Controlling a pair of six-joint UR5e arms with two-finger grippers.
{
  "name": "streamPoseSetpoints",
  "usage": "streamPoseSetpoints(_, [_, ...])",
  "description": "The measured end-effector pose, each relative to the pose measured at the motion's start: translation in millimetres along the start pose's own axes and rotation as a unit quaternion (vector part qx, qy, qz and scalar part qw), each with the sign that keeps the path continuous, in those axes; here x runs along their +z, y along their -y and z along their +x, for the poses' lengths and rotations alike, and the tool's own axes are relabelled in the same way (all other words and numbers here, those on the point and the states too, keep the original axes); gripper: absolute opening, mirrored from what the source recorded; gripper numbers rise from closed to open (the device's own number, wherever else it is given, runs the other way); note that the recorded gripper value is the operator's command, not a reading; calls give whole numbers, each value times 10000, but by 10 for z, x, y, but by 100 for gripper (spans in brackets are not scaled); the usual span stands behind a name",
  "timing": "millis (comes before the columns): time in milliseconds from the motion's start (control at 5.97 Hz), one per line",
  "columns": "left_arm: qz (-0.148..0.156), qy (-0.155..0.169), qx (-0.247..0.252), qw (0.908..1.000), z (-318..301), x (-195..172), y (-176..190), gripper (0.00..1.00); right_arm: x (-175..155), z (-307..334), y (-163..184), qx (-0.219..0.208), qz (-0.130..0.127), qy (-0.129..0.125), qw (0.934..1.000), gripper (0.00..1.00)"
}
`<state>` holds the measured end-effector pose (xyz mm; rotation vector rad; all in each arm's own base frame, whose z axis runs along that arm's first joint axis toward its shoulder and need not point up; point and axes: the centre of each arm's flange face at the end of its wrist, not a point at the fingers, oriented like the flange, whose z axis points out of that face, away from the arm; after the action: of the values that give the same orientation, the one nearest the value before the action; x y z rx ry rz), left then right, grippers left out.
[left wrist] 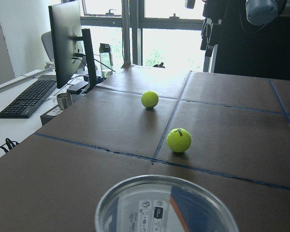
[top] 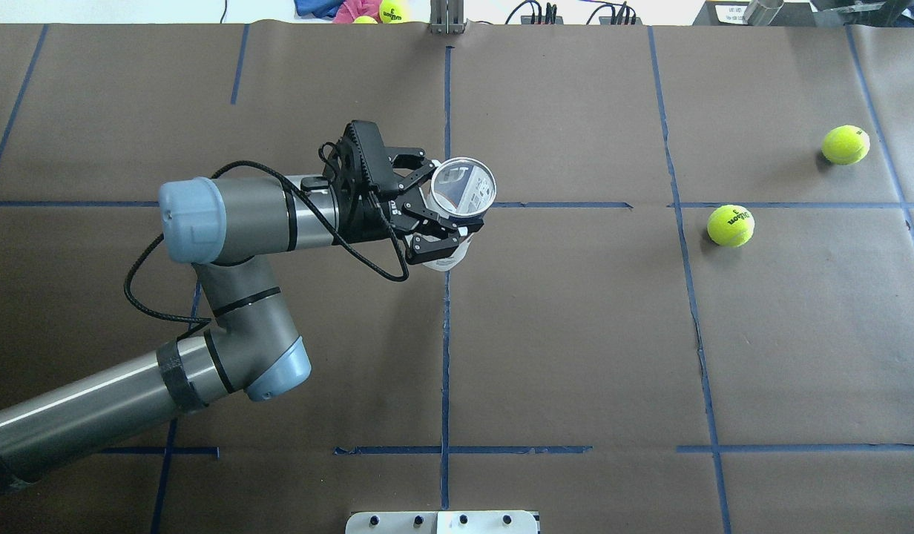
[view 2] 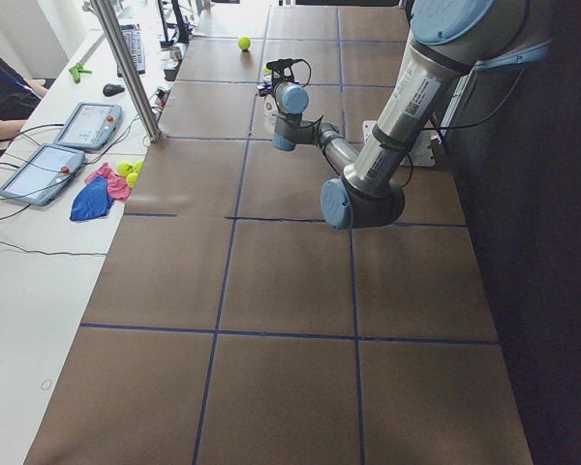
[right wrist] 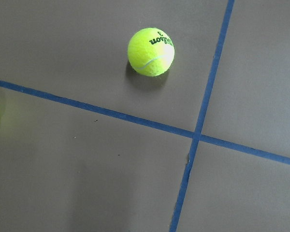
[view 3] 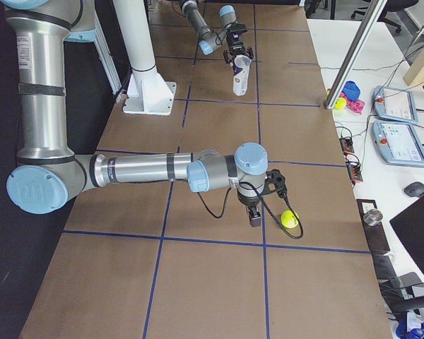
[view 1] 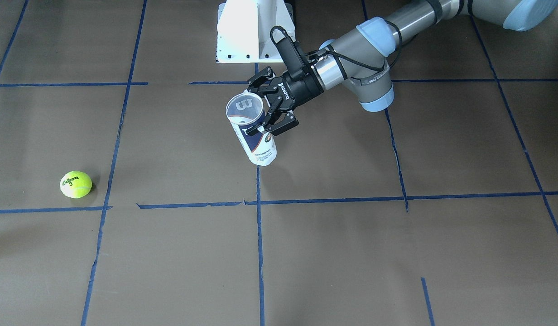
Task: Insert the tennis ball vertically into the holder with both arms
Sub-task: 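Lift the can with the left gripper and stand it upright, open end up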
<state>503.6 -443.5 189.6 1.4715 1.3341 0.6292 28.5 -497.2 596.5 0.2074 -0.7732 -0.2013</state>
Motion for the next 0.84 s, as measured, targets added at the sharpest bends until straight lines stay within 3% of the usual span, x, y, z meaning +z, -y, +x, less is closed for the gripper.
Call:
streamPoseSetpoints(335, [280,191,-129,9993,183,146,-552,81,-1,-1,0,-1,1,0,10000,100])
streamPoseSetpoints(838, [357,285,-389,9982,147,148,-650,93,7,-1,0,-1,-7,2,10000,100])
